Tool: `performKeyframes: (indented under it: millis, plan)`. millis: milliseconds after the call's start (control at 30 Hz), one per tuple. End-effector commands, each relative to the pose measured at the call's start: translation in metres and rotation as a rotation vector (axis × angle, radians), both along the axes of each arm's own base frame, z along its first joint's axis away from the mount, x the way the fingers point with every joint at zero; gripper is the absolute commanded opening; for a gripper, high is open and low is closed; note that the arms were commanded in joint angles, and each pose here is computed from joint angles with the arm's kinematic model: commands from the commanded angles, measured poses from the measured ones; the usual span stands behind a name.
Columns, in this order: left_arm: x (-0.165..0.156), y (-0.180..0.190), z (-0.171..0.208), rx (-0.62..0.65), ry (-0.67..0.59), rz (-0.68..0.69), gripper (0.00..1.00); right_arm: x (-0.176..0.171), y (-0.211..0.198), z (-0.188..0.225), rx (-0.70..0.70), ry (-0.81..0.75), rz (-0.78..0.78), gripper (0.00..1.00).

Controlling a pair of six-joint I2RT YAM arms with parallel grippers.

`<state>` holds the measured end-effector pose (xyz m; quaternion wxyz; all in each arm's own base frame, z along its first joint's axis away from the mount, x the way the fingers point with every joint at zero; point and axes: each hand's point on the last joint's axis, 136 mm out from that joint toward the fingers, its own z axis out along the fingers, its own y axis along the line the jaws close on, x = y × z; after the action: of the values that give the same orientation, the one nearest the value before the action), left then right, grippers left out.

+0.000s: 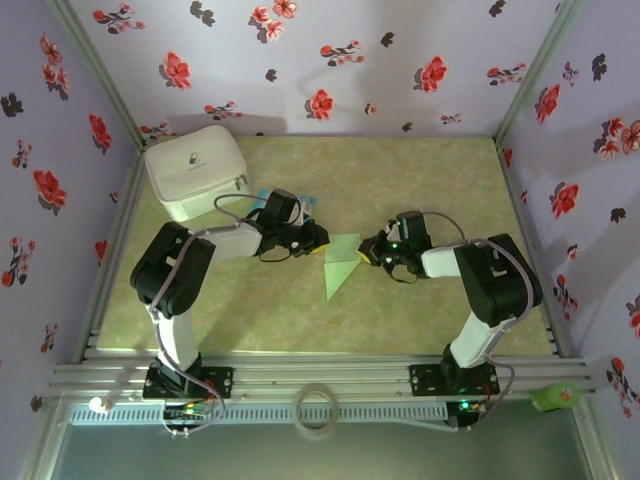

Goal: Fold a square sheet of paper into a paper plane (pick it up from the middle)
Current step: Fold the wing for the fifth time at the center of the table.

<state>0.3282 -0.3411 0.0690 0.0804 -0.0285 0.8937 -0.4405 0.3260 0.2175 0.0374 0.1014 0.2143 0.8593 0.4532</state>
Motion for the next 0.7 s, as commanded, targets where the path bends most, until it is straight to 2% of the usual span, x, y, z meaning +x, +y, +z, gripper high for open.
performKeyframes:
  millis: [0,267,667]
  plan:
    - [0.003,-0.012,-0.003,-0.032,0.016,-0.024,0.16,0.006,0.003,0.011,0.011,-0.038,-0.028,0.07]
    - [0.009,-0.02,-0.021,-0.041,0.049,-0.03,0.13,0.002,0.005,0.01,0.013,-0.029,-0.013,0.1]
    - [0.001,-0.008,-0.055,0.045,0.072,-0.039,0.09,-0.003,0.013,0.019,0.014,-0.047,0.097,0.2]
